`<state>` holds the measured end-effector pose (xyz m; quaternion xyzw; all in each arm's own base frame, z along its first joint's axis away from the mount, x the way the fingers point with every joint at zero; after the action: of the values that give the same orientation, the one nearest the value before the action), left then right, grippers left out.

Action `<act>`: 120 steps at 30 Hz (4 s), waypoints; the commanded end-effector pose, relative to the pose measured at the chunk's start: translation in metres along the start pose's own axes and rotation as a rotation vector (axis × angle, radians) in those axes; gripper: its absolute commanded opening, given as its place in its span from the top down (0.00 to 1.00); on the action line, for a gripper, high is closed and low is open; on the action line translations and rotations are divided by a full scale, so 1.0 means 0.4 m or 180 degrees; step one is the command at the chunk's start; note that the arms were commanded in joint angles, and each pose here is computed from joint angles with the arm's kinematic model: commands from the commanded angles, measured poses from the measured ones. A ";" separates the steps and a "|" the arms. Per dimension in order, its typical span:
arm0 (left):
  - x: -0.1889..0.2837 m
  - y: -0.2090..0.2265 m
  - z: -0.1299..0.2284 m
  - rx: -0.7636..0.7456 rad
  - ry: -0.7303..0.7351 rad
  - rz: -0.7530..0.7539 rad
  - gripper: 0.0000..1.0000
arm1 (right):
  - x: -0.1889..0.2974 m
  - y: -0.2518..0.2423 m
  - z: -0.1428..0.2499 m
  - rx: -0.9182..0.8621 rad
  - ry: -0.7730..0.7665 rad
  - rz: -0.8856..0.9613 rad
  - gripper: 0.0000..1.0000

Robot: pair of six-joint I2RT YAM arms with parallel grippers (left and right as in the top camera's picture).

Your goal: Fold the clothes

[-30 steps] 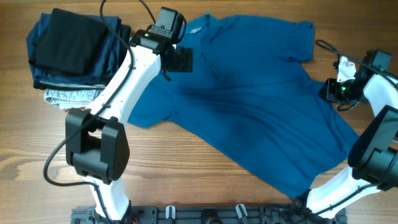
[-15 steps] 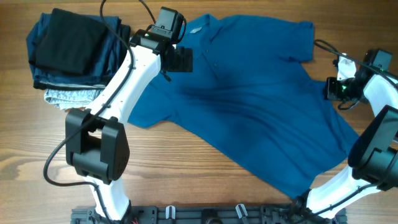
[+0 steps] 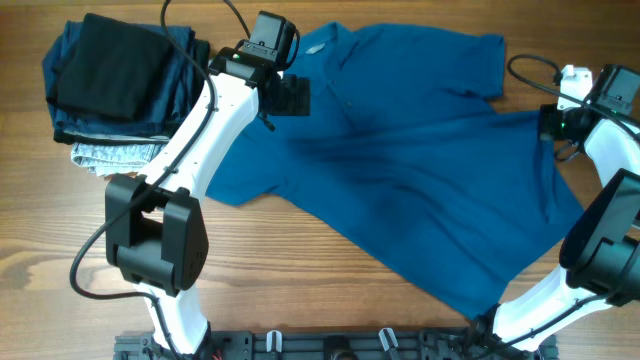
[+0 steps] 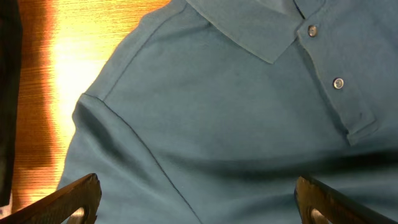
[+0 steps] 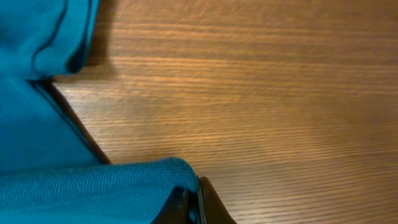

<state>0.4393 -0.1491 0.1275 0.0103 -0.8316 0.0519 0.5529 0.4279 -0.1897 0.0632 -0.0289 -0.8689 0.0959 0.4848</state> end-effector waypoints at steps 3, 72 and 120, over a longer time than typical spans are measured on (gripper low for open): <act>-0.007 0.001 0.003 -0.0008 0.0019 -0.0016 0.00 | 0.009 -0.075 -0.028 -0.0276 -0.0038 0.0454 0.01; -0.007 0.001 0.003 -0.0008 0.0019 -0.0016 0.00 | 0.103 0.035 0.332 -0.2044 0.1485 0.0770 0.60; -0.007 0.001 0.003 -0.0008 0.0019 -0.0016 0.00 | -0.024 -0.201 0.268 -0.1331 0.1035 0.1181 0.37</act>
<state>0.4388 -0.1490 0.1273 0.0106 -0.8310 0.0515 0.5538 0.3464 -0.2816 0.0200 -0.2937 -0.7649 -0.0051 0.5733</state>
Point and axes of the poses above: each gripper's point midway between its finger pads, its own x axis back along the fingers, its own y axis along the line the jaws close on, z = x × y, the point moved 1 cm from there along x, back along the fingers, and after that the axes turned 7 degrees about x, right-handed, at the moved point
